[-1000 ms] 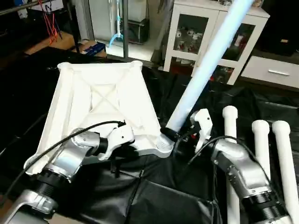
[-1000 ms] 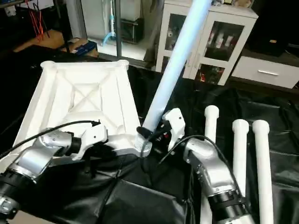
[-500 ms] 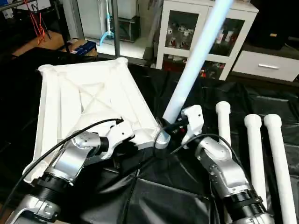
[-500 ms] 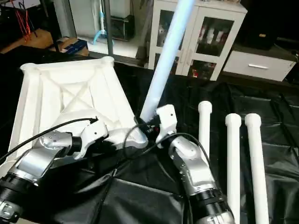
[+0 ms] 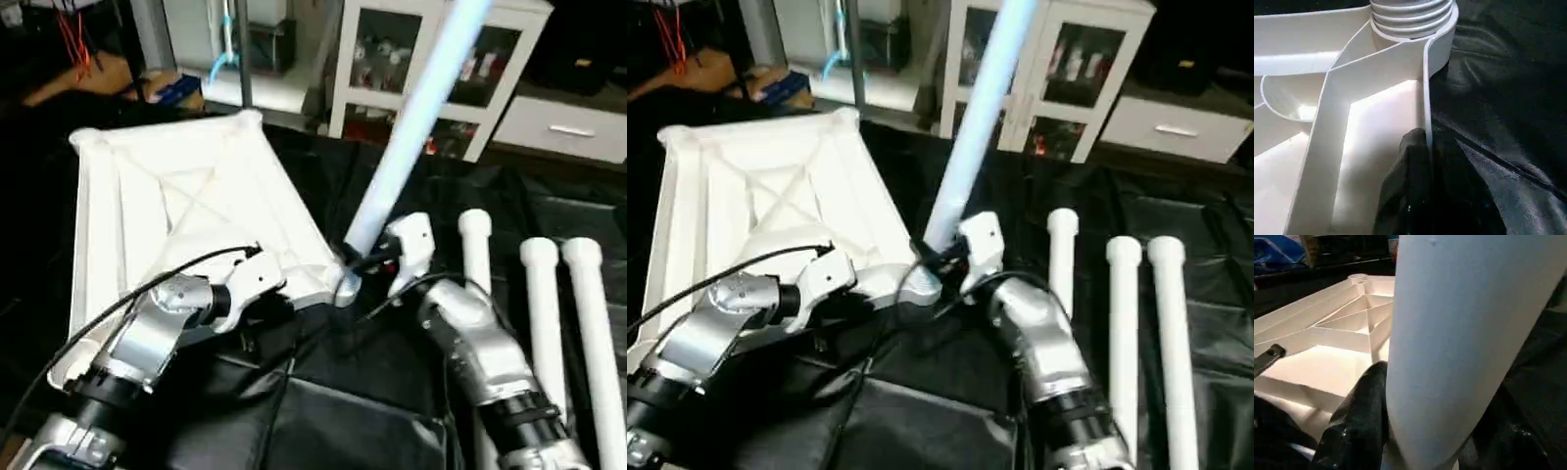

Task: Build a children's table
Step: Insert table leg to table base

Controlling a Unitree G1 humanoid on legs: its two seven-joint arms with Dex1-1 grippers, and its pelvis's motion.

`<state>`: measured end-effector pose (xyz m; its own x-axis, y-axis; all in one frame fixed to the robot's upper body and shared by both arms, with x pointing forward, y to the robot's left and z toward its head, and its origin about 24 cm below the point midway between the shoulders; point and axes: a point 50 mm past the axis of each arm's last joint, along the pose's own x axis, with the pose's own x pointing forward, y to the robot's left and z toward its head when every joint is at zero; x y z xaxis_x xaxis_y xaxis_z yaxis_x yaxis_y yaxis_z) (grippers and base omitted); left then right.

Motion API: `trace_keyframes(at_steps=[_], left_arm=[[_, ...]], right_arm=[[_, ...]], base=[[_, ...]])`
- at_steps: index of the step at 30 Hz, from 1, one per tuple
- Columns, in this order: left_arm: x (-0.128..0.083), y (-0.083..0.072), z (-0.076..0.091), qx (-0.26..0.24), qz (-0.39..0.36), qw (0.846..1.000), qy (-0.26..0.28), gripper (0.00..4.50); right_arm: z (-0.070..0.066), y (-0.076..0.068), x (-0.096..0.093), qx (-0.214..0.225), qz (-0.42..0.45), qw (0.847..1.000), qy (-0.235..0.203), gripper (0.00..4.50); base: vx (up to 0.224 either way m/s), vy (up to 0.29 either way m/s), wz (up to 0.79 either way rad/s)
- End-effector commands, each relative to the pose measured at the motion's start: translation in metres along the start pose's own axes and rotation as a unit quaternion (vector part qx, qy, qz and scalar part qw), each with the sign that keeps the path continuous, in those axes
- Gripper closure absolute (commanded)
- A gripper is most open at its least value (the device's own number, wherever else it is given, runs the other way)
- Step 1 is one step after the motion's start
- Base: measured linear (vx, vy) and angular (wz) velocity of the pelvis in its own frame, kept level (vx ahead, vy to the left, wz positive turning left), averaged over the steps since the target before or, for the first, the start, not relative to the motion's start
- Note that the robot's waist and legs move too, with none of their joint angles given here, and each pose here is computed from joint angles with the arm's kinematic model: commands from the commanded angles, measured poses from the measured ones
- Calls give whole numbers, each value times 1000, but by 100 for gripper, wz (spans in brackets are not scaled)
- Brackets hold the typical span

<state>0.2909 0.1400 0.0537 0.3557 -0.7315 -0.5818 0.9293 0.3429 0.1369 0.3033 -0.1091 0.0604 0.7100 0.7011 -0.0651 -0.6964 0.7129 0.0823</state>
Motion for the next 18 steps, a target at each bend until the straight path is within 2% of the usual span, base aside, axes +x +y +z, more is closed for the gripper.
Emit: trace_keyframes(at_steps=[1, 3, 4, 5, 7, 8, 9, 10, 15, 16, 18], left_arm=[[7, -18, 27, 44, -81, 993, -74, 450], [7, -18, 27, 49, -87, 992, -71, 450], [7, -18, 27, 49, -87, 992, -71, 450], [8, -19, 26, 51, -89, 992, -69, 450], [8, -20, 26, 52, -91, 992, -67, 450], [9, -20, 25, 54, -92, 992, -64, 450], [9, -20, 25, 54, -92, 992, -64, 450], [9, -21, 24, 59, -94, 992, -59, 450], [10, -22, 22, 62, -98, 992, -53, 450], [10, -23, 20, 66, -100, 992, -48, 450], [10, -24, 19, 67, -100, 992, -46, 450]], right_arm=[[-25, -9, -14, -3, 17, 995, 103, 265], [-5, -15, -17, -8, 43, 996, 78, 265], [-5, -15, -17, -8, 43, 996, 78, 265], [2, -16, -18, -10, 51, 997, 65, 265], [8, -17, -18, -8, 54, 997, 51, 265], [15, -19, -17, 4, 53, 998, 31, 265], [16, -19, -17, 5, 53, 998, 29, 265], [24, -19, -16, 27, 51, 998, 1, 266], [36, -17, -16, 59, 54, 996, -38, 266], [45, -18, -16, 90, 50, 992, -70, 266], [50, -19, -16, 105, 49, 990, -85, 266]], base=[[53, -21, 1], [26, -11, 0], [0, 0, 0], [0, 0, 0], [0, 0, 0], [0, 0, 0], [0, 0, 0], [0, 0, 0], [0, 0, 0], [0, 0, 0], [0, 0, 0]])
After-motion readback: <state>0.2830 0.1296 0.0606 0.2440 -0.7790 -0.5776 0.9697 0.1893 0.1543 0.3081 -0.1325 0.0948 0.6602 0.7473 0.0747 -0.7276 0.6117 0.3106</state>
